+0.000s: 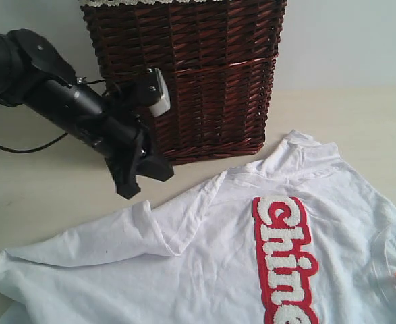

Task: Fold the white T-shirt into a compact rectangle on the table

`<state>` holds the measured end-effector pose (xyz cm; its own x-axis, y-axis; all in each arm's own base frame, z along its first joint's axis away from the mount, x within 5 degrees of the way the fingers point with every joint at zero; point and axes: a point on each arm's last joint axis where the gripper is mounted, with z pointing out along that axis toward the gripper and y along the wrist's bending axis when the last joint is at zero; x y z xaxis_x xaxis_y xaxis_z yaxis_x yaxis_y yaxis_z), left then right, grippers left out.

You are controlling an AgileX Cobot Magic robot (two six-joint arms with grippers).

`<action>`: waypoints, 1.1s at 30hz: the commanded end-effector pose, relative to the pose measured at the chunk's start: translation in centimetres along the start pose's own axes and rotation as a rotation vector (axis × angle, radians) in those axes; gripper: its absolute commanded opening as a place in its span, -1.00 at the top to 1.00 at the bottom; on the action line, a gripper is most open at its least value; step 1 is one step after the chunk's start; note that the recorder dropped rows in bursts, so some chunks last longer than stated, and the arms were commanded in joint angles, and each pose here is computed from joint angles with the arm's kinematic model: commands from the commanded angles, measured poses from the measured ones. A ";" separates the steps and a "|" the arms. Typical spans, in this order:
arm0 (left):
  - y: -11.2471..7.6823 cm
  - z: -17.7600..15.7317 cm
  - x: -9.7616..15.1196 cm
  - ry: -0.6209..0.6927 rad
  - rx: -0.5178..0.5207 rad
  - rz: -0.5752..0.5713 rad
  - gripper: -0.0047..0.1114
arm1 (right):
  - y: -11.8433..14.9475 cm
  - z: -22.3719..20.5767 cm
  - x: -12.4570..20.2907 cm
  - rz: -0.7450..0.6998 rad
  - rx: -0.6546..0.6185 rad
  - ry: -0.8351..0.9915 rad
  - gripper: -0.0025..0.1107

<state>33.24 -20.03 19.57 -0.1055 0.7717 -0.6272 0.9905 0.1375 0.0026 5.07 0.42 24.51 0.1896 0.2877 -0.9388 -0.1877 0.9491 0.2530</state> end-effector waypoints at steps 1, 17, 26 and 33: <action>0.1 -0.6 0.7 -0.002 0.028 0.134 0.48 | -0.1 -0.1 0.2 -0.015 0.007 -0.001 0.88; -1.0 2.4 3.2 0.184 0.231 0.693 0.32 | -0.1 -0.1 0.2 -0.015 0.007 -0.001 0.88; -1.2 2.6 3.9 0.234 0.290 0.740 0.20 | -0.1 -0.1 0.2 -0.015 0.007 -0.001 0.88; -0.7 3.1 4.0 0.247 0.240 0.714 0.56 | -0.1 -0.1 0.2 -0.015 0.007 -0.001 0.88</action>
<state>32.21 -18.79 14.81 0.5936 0.7226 -0.3544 0.7977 -0.5866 0.1400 5.07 0.42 24.51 0.1896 0.2877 -0.9388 -0.1877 0.9491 0.2530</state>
